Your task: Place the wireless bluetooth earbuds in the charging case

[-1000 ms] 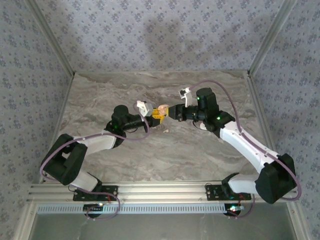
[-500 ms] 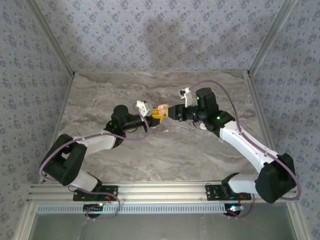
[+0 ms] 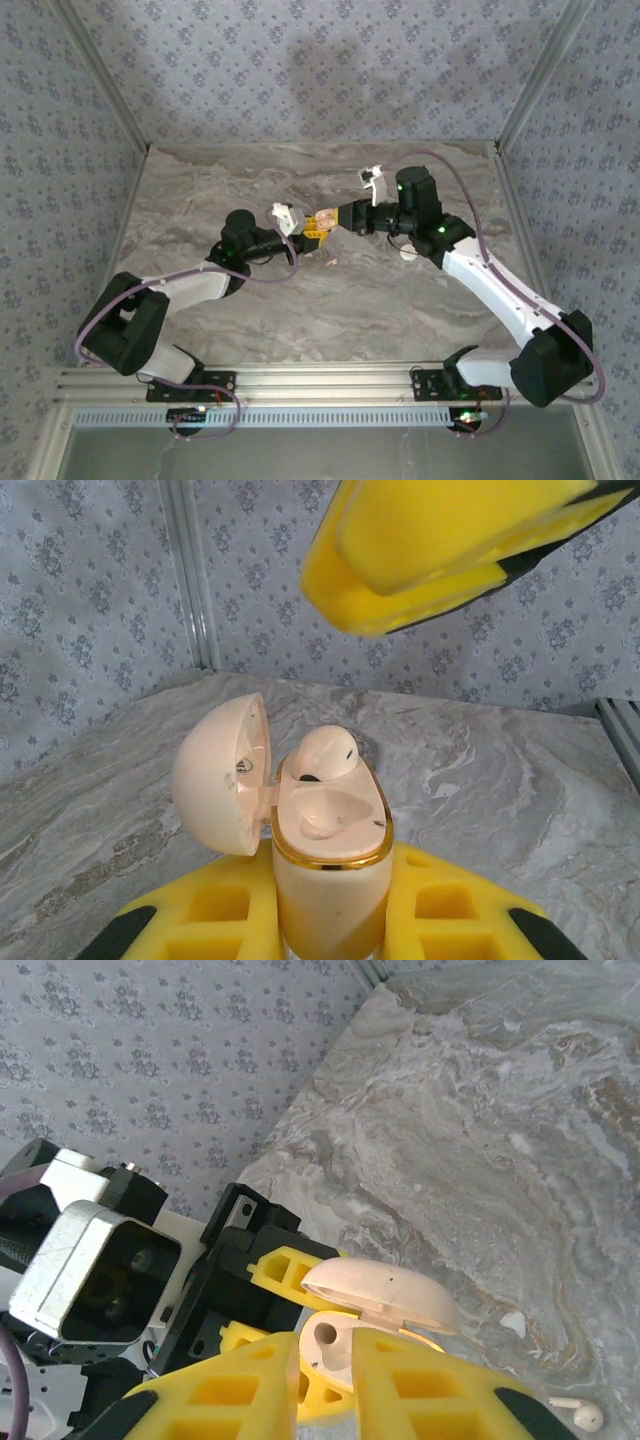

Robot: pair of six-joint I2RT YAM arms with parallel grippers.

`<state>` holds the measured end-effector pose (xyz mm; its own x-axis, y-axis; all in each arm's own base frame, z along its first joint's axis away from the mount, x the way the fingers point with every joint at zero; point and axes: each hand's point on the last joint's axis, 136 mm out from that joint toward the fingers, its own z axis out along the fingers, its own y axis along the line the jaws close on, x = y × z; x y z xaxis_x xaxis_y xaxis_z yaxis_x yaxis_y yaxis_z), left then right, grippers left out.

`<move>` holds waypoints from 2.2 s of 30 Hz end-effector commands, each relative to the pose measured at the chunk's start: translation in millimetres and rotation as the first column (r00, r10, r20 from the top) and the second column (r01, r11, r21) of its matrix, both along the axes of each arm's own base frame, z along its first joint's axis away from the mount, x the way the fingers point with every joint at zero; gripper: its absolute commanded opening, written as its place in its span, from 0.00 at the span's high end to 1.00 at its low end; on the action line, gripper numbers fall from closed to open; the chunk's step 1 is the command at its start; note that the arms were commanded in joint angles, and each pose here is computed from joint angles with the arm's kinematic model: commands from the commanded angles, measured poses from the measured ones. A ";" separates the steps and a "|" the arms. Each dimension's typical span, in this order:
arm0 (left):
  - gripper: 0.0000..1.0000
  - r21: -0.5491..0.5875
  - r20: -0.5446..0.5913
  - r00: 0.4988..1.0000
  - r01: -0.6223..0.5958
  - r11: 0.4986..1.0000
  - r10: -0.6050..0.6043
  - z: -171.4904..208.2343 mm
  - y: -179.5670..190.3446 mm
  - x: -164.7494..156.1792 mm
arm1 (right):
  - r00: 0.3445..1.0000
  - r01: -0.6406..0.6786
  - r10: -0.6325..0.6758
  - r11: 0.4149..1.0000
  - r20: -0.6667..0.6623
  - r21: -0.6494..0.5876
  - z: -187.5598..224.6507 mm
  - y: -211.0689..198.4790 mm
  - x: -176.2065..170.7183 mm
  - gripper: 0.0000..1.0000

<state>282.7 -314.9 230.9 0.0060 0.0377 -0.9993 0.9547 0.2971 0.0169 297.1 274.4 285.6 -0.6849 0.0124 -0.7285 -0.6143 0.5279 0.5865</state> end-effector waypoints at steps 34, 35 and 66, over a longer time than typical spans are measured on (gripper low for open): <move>0.81 0.108 -0.103 0.935 -0.329 0.938 0.340 -22.0 66.6 32.1 | 0.718 0.233 -0.418 0.898 -0.557 -0.373 -163.7 -7.6 1.4 0.58; 0.81 0.112 -0.107 0.933 -0.332 0.937 0.343 -23.2 67.8 32.7 | 0.708 0.227 -0.417 0.899 -0.570 -0.375 -171.0 -4.3 0.6 0.57; 0.81 0.090 -0.108 0.927 -0.350 0.932 0.359 -18.7 76.9 36.8 | 0.705 0.189 -0.452 0.862 -0.546 -0.471 -249.1 20.6 47.7 0.57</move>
<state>319.6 -240.6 196.3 -0.1847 0.1081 -0.9768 0.7807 0.6199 -0.0790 332.1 297.4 40.9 -0.9816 0.1606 -0.1033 0.0849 0.8514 0.5176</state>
